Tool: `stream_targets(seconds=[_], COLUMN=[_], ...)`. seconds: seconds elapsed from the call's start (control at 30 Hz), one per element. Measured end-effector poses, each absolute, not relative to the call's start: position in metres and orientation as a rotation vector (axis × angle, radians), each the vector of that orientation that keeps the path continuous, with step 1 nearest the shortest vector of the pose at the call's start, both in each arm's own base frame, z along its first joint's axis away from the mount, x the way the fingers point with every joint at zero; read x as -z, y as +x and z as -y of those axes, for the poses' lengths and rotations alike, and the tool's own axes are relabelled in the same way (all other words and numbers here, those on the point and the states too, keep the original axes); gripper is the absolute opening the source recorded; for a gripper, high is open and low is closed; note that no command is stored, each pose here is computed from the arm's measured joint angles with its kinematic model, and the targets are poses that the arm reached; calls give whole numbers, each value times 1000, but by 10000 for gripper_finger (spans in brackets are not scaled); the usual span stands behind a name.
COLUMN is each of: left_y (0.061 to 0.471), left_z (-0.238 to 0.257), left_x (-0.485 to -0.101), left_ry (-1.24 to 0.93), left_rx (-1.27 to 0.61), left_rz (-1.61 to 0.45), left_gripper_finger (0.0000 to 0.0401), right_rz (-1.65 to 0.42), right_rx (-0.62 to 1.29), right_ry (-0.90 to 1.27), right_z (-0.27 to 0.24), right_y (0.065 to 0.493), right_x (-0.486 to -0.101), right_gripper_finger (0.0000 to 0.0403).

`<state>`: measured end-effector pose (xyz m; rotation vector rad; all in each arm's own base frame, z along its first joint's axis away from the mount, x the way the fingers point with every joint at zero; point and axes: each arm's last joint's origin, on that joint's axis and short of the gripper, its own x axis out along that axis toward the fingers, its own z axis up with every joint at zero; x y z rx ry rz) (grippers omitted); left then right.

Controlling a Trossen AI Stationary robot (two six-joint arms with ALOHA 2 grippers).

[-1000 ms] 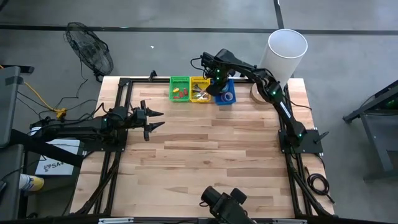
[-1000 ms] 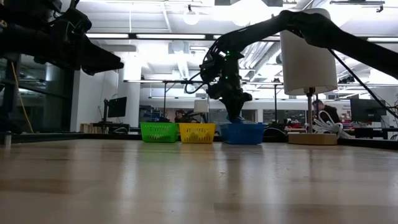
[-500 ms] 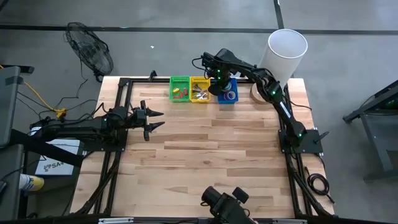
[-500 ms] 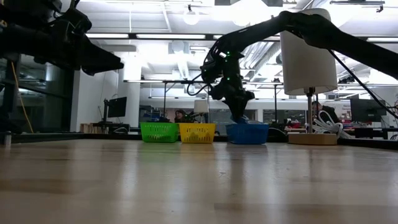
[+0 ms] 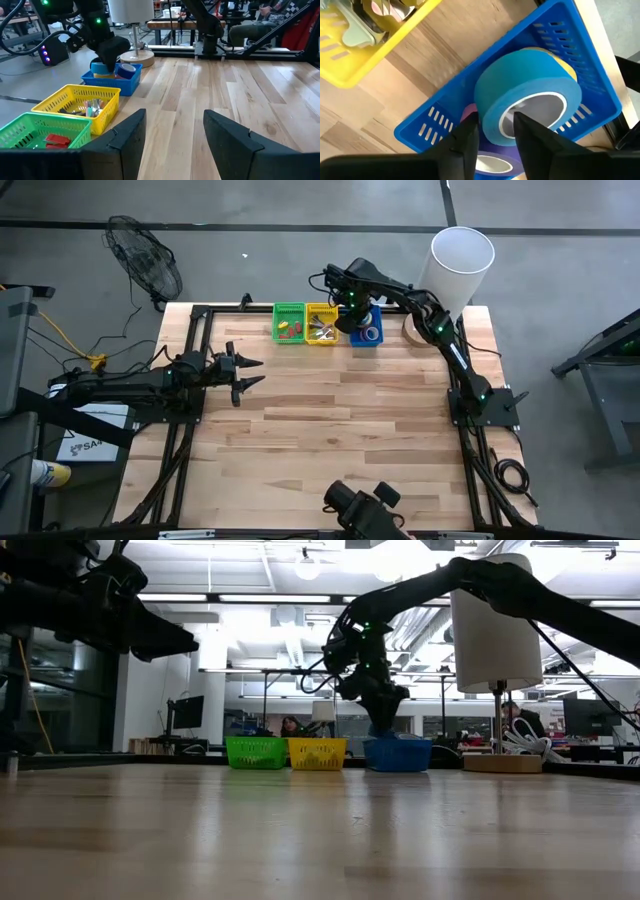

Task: Pick and place Stapler, Stapler remover, tape
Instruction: Put the light blue tape into the blue bin

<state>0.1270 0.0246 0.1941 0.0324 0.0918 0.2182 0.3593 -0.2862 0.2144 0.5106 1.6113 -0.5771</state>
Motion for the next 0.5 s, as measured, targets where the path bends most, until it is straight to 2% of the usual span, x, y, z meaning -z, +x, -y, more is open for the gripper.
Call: stream_targets(seconds=[0.27, 0.5], left_y=[127, 127], left_z=[-25, -25], left_x=[-194, -194], left_ry=[33, 33], left_rx=[-218, -218], left_rz=[-92, -91], left_gripper_finger=[195, 195], right_rz=[-1631, -1631], right_rx=[574, 574], right_ry=[519, 520], right_z=[285, 285], right_y=[357, 357], right_x=[-215, -215], right_gripper_finger=[144, 154])
